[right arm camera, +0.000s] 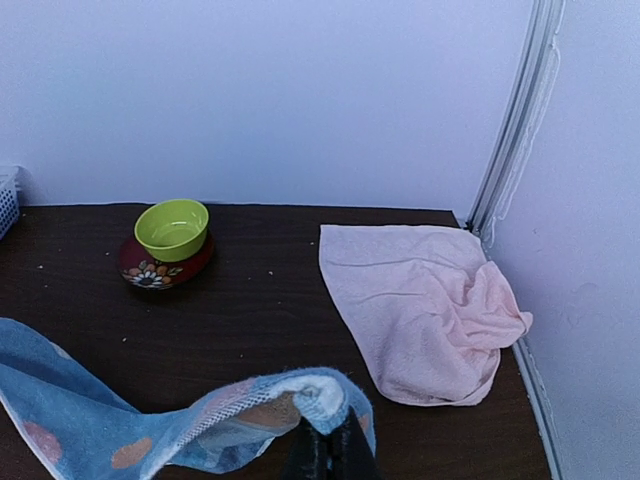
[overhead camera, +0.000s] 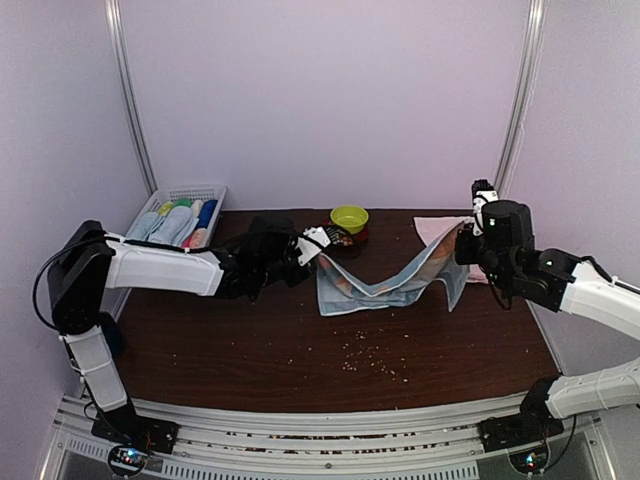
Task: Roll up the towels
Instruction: Flatten out the towel at the center of the board.
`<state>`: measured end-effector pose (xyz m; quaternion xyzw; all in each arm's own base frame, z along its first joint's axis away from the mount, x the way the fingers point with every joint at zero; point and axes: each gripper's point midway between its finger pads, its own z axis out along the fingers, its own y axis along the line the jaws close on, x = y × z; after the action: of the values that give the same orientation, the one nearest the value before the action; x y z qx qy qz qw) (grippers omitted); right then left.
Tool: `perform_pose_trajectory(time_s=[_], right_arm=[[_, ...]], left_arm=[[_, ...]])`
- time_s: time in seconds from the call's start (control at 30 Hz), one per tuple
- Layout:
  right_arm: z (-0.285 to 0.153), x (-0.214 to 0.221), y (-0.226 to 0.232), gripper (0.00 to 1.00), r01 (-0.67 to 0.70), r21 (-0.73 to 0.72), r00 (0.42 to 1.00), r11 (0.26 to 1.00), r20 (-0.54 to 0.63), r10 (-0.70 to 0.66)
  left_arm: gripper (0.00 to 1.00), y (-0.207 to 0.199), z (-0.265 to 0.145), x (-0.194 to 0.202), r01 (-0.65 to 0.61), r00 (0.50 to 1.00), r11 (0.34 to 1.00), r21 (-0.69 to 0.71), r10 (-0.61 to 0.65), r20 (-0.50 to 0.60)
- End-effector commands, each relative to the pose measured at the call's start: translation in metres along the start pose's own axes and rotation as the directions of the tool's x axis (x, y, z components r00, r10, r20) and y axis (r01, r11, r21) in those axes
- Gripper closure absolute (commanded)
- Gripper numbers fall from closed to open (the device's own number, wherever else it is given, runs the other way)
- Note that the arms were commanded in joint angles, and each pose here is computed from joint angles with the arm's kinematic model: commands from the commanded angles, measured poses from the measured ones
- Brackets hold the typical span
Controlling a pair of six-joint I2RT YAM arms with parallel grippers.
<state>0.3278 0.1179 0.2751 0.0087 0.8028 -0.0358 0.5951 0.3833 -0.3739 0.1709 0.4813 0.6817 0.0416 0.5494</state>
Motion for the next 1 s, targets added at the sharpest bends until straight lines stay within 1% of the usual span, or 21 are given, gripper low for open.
perform_pose_trajectory(time_s=[0.0, 0.1, 0.17, 0.3, 0.4, 0.5, 0.7, 0.87, 0.97], right_arm=[[-0.008, 0.005, 0.017, 1.00, -0.014, -0.082, 0.999, 0.996, -0.037, 0.011], [-0.013, 0.009, 0.023, 1.00, -0.008, -0.093, 0.999, 0.996, -0.043, 0.004], [-0.016, 0.008, 0.025, 1.00, -0.004, -0.098, 0.999, 0.995, -0.036, 0.001], [-0.023, 0.001, 0.025, 1.00, 0.002, -0.113, 1.000, 0.994, -0.015, -0.004], [-0.032, -0.004, 0.033, 1.00, 0.008, -0.190, 1.000, 0.982, -0.009, -0.010], [-0.045, -0.008, 0.045, 1.00, 0.010, -0.301, 1.000, 0.954, 0.002, -0.009], [-0.077, -0.021, 0.058, 1.00, 0.015, -0.468, 0.999, 0.884, 0.034, 0.001], [-0.104, -0.029, 0.063, 1.00, 0.007, -0.580, 0.998, 0.815, 0.052, 0.028], [-0.117, -0.028, 0.066, 1.00, -0.003, -0.637, 0.998, 0.771, 0.043, 0.039]], left_arm=[[1.00, -0.045, -0.043, 0.017, 0.123, 0.985, 0.991, 0.058, -0.115, -0.132], [1.00, -0.055, -0.071, 0.019, 0.180, 0.967, 0.983, 0.037, -0.170, -0.190], [1.00, -0.053, -0.091, 0.020, 0.230, 0.955, 0.973, 0.015, -0.223, -0.198], [1.00, -0.018, -0.131, 0.021, 0.325, 0.928, 0.941, -0.091, -0.336, -0.164], [1.00, 0.017, -0.162, 0.016, 0.369, 0.914, 0.912, -0.180, -0.391, -0.107], [1.00, 0.042, -0.187, 0.012, 0.396, 0.905, 0.887, -0.237, -0.421, -0.061], [1.00, 0.071, -0.225, 0.015, 0.412, 0.894, 0.854, -0.318, -0.447, -0.040], [1.00, 0.084, -0.256, 0.017, 0.435, 0.882, 0.821, -0.370, -0.471, -0.008], [1.00, 0.084, -0.268, 0.018, 0.440, 0.877, 0.810, -0.388, -0.480, -0.005]])
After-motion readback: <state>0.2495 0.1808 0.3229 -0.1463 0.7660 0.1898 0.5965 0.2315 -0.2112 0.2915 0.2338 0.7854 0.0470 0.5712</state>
